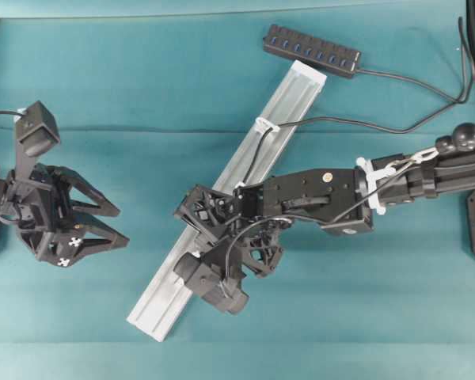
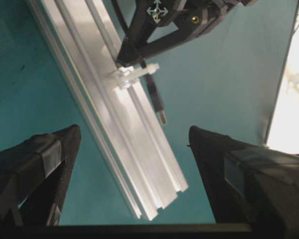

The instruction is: Pass the USB cable through three rings with both arms.

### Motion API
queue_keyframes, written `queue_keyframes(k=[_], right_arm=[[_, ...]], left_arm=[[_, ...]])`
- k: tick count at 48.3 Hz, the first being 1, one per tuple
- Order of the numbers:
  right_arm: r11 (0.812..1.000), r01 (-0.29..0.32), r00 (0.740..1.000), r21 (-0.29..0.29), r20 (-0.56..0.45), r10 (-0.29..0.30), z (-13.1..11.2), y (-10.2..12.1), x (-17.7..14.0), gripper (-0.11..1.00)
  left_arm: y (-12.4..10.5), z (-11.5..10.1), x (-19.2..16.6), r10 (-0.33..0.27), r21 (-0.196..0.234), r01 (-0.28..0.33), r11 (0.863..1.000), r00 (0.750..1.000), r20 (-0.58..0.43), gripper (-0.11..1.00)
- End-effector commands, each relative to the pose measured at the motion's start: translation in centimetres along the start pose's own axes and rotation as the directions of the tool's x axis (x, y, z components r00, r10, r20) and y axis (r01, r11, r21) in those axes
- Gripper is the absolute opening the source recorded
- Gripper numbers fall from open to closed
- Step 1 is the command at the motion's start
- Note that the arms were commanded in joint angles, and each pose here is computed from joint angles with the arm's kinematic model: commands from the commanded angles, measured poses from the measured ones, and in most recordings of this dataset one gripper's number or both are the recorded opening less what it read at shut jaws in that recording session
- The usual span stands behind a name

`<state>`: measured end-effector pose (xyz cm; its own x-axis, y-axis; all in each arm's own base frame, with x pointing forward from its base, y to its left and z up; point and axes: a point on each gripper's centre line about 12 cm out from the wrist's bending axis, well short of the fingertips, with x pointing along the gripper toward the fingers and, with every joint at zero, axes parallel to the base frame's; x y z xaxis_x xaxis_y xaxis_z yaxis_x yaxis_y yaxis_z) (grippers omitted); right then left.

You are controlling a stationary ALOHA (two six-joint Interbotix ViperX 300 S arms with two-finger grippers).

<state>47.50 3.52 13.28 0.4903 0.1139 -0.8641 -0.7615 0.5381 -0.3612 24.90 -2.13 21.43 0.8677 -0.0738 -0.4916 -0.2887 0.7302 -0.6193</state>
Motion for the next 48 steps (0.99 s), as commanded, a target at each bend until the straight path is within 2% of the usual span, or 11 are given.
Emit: queue_keyframes(k=[1, 9, 29, 39, 48], right_arm=[[1.0, 0.002, 1.0, -0.006, 0.007, -0.002, 0.4, 0.0, 0.1, 0.05], [1.0, 0.002, 1.0, -0.002, 0.006, -0.002, 0.3, -0.1, 0.1, 0.05], [1.0, -0.001, 1.0, 0.013, -0.001, 0.001, -0.2, -0.2, 0.1, 0.05], [1.0, -0.001, 1.0, 0.015, -0.002, 0.001, -0.3, -0.3, 0.1, 0.05], [1.0, 0.001, 1.0, 0.016, -0.002, -0.001, -0.3, -0.3, 0.0, 0.05]], left_arm=[[-0.7, 0.4, -0.1, -0.028, 0.008, 0.028, 1.0, 0.999, 0.018, 0.94], [-1.6, -0.1, 0.4, -0.08, 0.023, 0.08, 0.997, 0.997, 0.02, 0.94], [-1.8, -1.8, 6.3, -0.118, 0.036, 0.118, 0.992, 0.993, 0.004, 0.94], [-1.3, -2.9, 8.6, -0.085, 0.04, 0.086, 0.995, 0.996, -0.039, 0.94], [-0.6, -3.7, 10.0, -0.053, 0.026, 0.055, 0.998, 0.996, -0.07, 0.94]])
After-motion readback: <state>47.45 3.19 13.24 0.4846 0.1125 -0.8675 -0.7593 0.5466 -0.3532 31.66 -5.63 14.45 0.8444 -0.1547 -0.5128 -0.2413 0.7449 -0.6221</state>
